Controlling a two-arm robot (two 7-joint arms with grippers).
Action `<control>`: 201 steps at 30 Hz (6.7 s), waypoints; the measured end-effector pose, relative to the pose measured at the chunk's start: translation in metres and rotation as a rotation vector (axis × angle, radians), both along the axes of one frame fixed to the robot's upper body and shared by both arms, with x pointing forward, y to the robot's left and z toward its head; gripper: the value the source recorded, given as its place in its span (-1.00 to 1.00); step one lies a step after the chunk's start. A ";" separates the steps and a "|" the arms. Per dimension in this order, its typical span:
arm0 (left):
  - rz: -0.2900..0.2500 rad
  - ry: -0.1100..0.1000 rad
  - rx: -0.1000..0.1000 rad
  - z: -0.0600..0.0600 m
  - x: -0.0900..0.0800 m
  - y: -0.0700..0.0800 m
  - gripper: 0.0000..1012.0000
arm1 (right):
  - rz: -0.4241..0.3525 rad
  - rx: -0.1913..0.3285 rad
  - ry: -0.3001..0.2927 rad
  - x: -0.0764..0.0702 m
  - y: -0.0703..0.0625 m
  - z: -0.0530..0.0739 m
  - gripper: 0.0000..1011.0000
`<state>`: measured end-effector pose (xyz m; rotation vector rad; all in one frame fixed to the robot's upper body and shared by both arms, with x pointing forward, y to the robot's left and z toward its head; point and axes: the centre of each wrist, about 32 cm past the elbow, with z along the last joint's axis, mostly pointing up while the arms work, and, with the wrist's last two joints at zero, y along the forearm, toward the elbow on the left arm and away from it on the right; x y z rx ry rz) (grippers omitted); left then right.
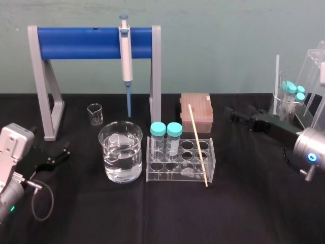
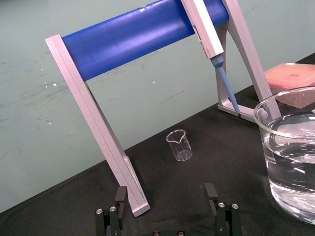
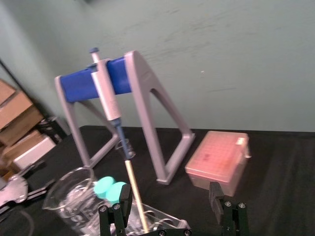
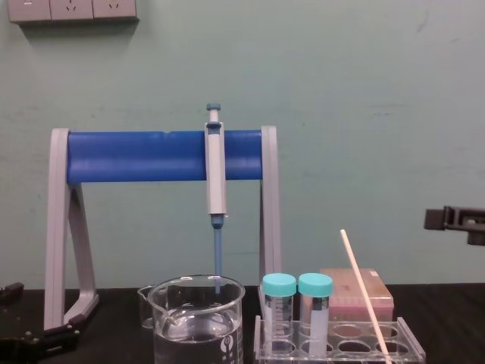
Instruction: Hold the thermometer with one hand and immerse one end into the beaker, then reinsert it into the test tube rack.
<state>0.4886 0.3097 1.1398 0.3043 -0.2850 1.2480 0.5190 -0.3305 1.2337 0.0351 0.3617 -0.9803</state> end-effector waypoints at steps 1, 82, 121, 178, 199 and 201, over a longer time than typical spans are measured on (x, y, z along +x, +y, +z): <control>0.000 0.000 0.000 0.000 0.000 0.000 0.98 | 0.009 0.000 0.004 0.001 0.000 0.002 0.98; 0.000 0.000 0.000 0.000 0.000 0.000 0.98 | 0.344 -0.293 0.097 0.101 0.054 0.028 0.98; 0.000 0.000 0.000 0.000 0.000 0.000 0.98 | 0.350 -0.287 0.107 0.100 0.051 0.026 0.41; 0.000 0.000 0.000 0.000 0.000 0.000 0.98 | 0.301 -0.199 -0.076 0.076 0.044 0.057 -0.89; 0.000 0.000 0.000 0.000 0.000 0.000 0.98 | 0.403 -0.170 -0.346 0.064 0.077 0.123 -0.89; 0.000 0.000 0.000 0.000 0.000 0.000 0.98 | 0.418 -0.162 -0.369 0.064 0.085 0.127 -0.89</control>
